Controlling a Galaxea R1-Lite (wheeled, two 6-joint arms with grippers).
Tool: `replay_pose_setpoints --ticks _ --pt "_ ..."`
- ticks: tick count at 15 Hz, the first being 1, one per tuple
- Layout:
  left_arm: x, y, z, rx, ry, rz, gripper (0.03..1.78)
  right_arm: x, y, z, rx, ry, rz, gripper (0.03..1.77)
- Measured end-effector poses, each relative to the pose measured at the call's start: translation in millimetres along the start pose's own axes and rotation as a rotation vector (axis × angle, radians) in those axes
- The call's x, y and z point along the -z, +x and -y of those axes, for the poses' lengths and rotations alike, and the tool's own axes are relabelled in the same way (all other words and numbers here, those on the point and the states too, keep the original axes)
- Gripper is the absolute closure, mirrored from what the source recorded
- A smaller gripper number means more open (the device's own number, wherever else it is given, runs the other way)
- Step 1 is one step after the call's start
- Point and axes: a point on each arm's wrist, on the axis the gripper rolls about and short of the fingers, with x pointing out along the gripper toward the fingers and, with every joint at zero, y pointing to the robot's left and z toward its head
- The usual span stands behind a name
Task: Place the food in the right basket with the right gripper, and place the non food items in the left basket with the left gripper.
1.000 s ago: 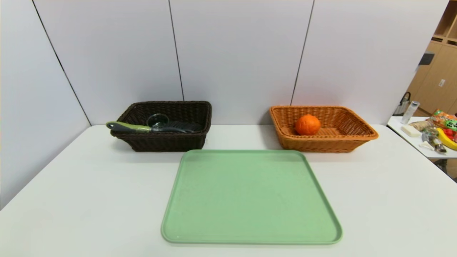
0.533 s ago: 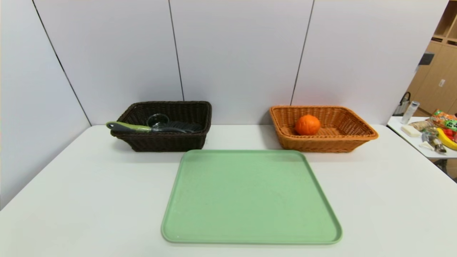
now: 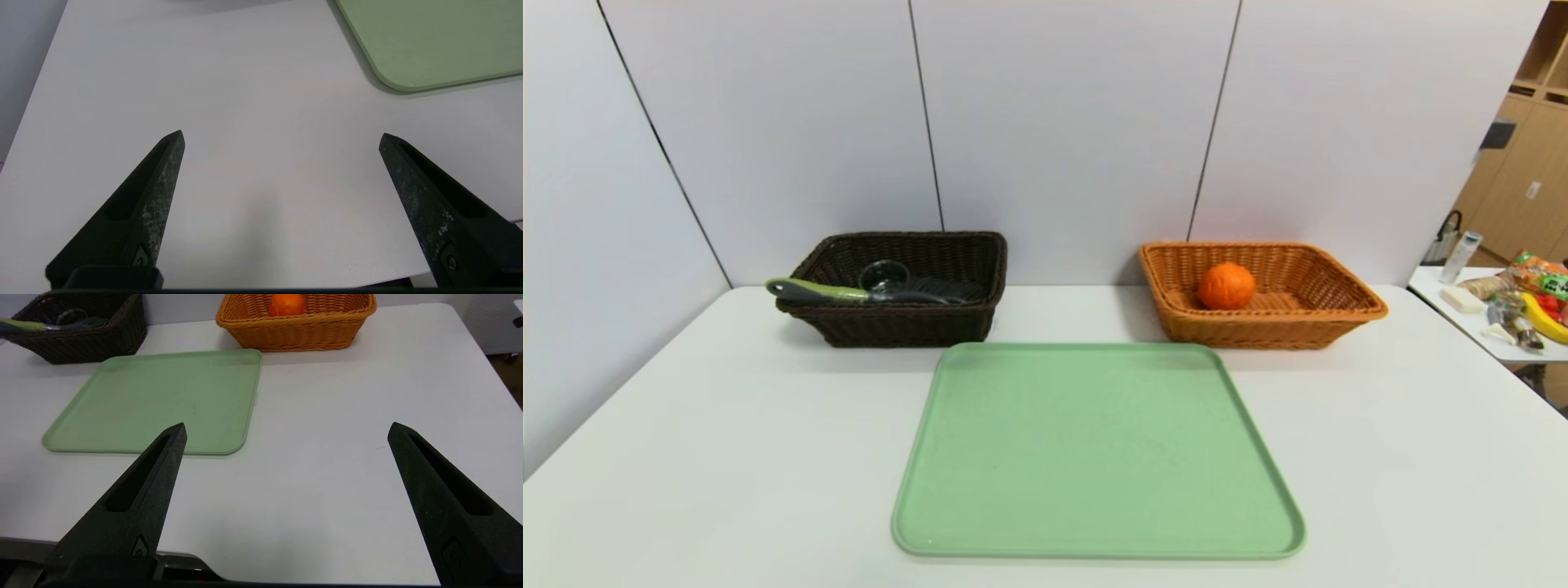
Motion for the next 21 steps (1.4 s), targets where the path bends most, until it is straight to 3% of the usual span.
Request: replay_pose_setpoints --ticks 4,9,12,15,21 --pt "0.0 0.0 0.0 0.001 0.001 0.001 0.12 0.1 2.2 5.0 -0.069 0.005 -0.031 0.10" --pt "14.6 5.6 0.3 0.009 0.005 -0.031 0.12 24.6 -0.2 5.4 -0.138 -0.003 -0.041 0.10" --pt "28.4 11.0 0.2 0.010 0.010 -0.028 0.12 40.2 -1.6 7.3 -0.140 -0.012 -0.021 0.10" --pt "40.9 20.0 -1.0 -0.017 0.024 0.043 0.12 56.0 0.6 9.8 -0.126 -0.066 0.021 0.10" --pt "57.1 27.5 -3.2 -0.123 0.031 0.106 0.12 70.2 16.0 15.8 -0.033 -0.138 0.233 0.10"
